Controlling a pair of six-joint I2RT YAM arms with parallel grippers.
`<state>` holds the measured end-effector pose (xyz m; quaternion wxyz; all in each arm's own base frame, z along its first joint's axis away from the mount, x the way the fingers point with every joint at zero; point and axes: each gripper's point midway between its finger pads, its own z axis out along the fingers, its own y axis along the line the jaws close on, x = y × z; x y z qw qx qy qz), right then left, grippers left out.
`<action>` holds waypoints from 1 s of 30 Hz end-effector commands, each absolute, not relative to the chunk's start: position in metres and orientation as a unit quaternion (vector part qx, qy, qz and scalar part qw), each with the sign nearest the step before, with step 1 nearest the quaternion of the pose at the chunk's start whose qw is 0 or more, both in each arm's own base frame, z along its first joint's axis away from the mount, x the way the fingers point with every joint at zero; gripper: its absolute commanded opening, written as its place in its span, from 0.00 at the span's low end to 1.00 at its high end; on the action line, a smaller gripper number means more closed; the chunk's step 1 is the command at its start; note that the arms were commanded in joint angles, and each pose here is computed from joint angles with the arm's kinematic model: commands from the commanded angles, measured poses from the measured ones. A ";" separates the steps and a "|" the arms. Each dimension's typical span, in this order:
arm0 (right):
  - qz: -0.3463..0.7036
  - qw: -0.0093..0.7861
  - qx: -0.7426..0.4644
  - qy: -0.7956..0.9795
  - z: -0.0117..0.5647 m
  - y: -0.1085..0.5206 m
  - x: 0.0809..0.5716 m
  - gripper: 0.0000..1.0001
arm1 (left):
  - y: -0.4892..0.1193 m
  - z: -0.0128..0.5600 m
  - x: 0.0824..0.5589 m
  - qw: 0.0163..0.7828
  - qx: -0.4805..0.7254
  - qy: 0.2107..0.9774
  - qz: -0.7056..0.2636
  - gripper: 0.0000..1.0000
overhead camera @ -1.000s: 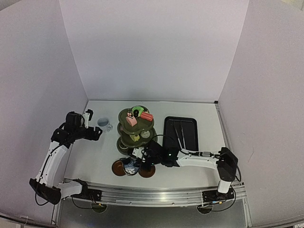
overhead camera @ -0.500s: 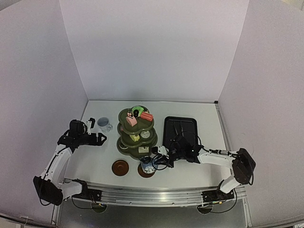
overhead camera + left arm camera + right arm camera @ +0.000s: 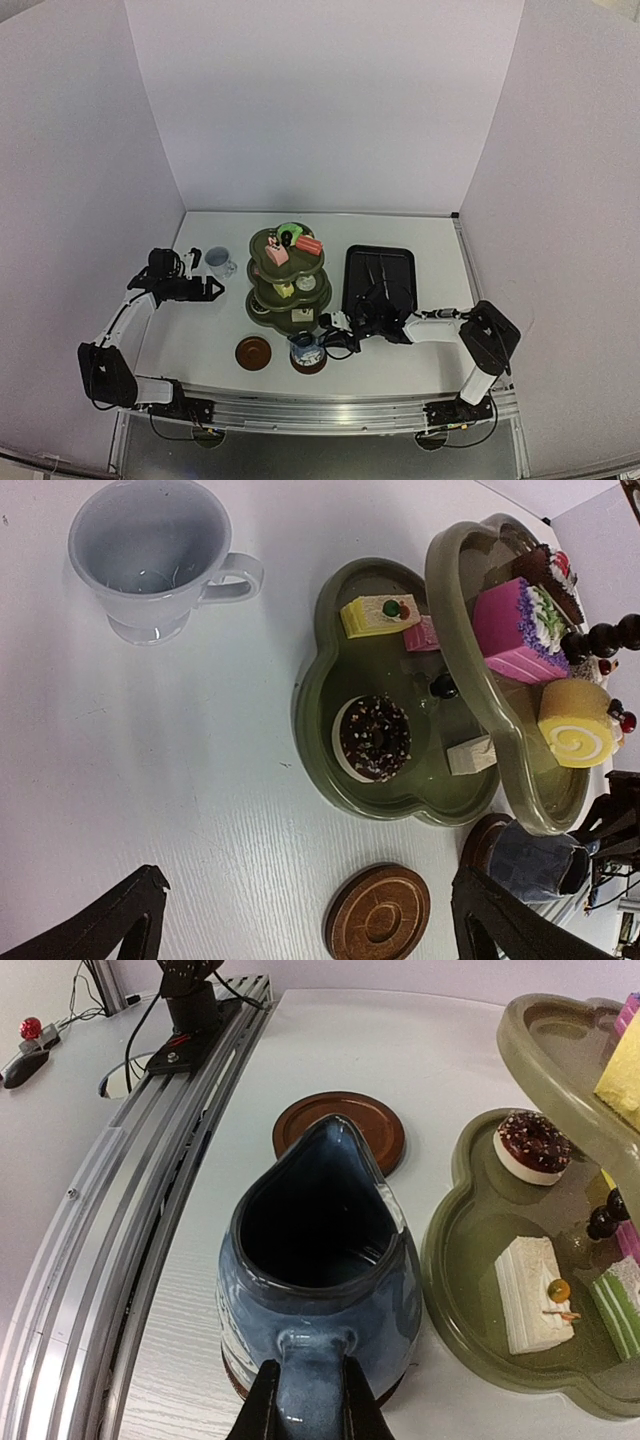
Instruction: Serve the afternoon tea
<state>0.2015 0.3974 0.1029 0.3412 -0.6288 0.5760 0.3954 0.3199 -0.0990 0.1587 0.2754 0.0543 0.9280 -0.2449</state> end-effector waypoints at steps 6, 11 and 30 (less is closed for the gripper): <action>0.407 0.389 -0.654 0.505 0.114 0.403 0.197 0.00 | -0.095 0.174 0.333 0.304 0.071 0.919 -0.242 1.00; 0.402 0.379 -0.659 0.511 0.098 0.405 0.201 0.00 | -0.093 0.172 0.333 0.304 0.064 0.919 -0.244 1.00; 0.362 0.433 -0.654 0.504 0.096 0.406 0.224 0.00 | -0.091 0.177 0.338 0.310 0.056 0.915 -0.253 1.00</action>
